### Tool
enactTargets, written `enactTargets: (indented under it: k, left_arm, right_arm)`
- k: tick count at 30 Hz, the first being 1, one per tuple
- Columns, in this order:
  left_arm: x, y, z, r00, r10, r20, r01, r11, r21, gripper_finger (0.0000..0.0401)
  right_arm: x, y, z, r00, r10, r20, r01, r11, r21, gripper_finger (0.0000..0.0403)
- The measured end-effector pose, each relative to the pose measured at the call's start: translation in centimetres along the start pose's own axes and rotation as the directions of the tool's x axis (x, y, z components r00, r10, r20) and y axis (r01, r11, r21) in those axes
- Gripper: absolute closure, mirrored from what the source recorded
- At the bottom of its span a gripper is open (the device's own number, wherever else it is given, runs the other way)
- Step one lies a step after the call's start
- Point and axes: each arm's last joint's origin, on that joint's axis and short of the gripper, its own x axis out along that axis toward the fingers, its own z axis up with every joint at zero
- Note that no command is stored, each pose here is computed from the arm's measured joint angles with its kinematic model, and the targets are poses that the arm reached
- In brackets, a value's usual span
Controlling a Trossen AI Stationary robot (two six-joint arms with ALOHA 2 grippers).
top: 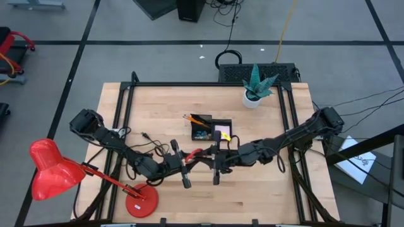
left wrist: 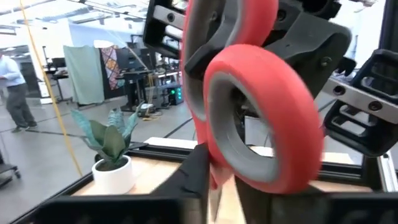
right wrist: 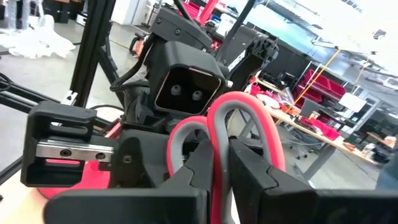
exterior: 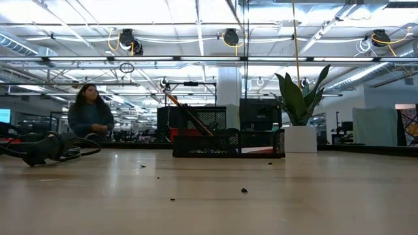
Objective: Pick and place office supplies into organizer
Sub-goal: Put the red scissors into the black desk organizer
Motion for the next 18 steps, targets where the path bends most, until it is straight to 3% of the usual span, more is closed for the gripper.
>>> enactTargets:
  k: [2,13,18]
  left_arm:
    - [-0.02,0.0,-0.09,1.0,0.006,-0.009,-0.006,1.0,0.009,0.0354]
    - [-0.02,-0.02,-0.16,1.0,0.004,-0.015,-0.003,0.997,0.079,0.0354]
    - [-0.01,-0.02,-0.29,1.0,0.005,-0.024,-0.002,0.995,0.104,0.0354]
  right_arm:
    - [-0.01,0.0,0.0,1.0,-0.004,-0.002,0.004,1.0,-0.003,0.0376]
    - [-0.02,0.09,-0.07,1.0,0.015,-0.002,-0.015,1.0,-0.019,0.0373]
    - [-0.02,0.16,-0.18,1.0,0.026,-0.012,-0.026,1.0,-0.015,0.0344]
